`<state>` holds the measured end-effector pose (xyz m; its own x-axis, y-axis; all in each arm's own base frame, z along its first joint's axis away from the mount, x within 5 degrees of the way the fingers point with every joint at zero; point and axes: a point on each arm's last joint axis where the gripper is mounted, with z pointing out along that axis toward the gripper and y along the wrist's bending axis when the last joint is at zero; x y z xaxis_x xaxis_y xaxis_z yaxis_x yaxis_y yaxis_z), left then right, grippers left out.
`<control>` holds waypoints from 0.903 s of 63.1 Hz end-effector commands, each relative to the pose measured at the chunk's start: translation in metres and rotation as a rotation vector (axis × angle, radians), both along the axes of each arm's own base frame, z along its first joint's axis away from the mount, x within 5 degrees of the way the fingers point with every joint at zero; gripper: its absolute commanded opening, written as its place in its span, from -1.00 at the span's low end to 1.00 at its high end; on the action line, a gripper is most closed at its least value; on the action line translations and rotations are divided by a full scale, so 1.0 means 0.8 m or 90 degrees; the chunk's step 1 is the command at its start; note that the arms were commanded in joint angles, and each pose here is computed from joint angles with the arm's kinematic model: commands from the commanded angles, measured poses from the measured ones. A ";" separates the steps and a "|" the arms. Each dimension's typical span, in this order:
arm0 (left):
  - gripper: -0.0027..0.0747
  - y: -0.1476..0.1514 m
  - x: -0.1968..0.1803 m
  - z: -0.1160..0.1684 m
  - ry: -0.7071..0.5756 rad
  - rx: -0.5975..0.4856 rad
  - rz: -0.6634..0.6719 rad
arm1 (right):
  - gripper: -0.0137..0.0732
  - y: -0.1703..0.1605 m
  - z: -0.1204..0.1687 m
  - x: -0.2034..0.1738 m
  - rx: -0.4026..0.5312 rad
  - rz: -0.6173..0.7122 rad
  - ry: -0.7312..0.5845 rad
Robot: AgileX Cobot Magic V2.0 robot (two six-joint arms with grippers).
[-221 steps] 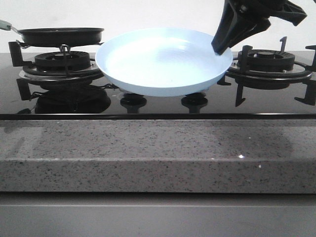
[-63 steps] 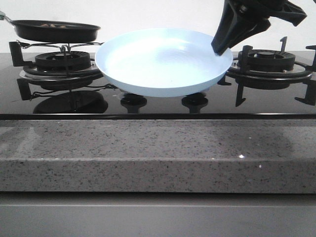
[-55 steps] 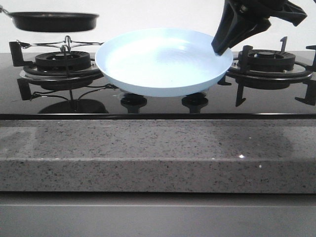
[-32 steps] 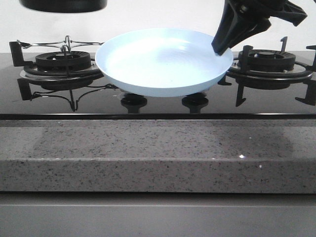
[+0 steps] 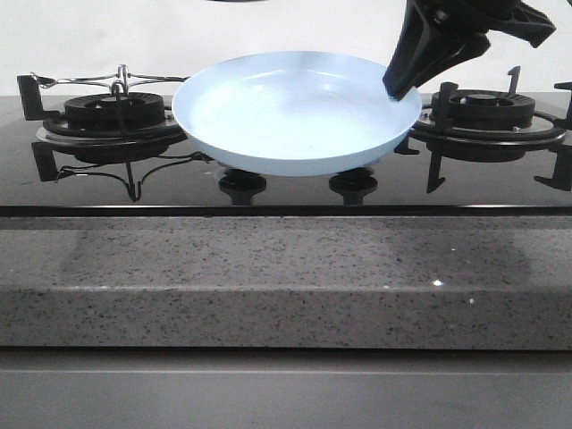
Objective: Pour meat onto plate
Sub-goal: 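Lift the black pan with the left gripper over the raised plate, then tilt the pan with the left gripper, pouring meat onto the plate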
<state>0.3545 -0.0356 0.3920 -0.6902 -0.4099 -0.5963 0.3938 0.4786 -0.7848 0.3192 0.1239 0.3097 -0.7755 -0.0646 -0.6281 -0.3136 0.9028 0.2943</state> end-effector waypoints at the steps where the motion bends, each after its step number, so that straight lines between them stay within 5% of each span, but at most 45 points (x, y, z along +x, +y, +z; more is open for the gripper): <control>1: -0.98 -0.015 -0.020 0.048 -0.084 -0.037 -0.001 | -0.82 -0.002 0.034 -0.005 0.023 -0.008 -0.070; 26: -0.98 -0.071 -0.032 0.052 -0.212 0.050 -0.078 | -0.82 -0.002 0.034 -0.005 0.023 -0.008 -0.070; 57: -0.98 -0.082 -0.074 0.086 -0.397 0.202 -0.082 | -0.82 -0.002 0.034 -0.005 0.023 -0.008 -0.070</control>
<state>0.3169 -0.0943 0.4276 -0.3176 -0.0477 -0.9470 0.7469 0.6027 -0.2808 0.3192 0.1239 0.3097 -0.7755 -0.0646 -0.6281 -0.3136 0.9028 0.2943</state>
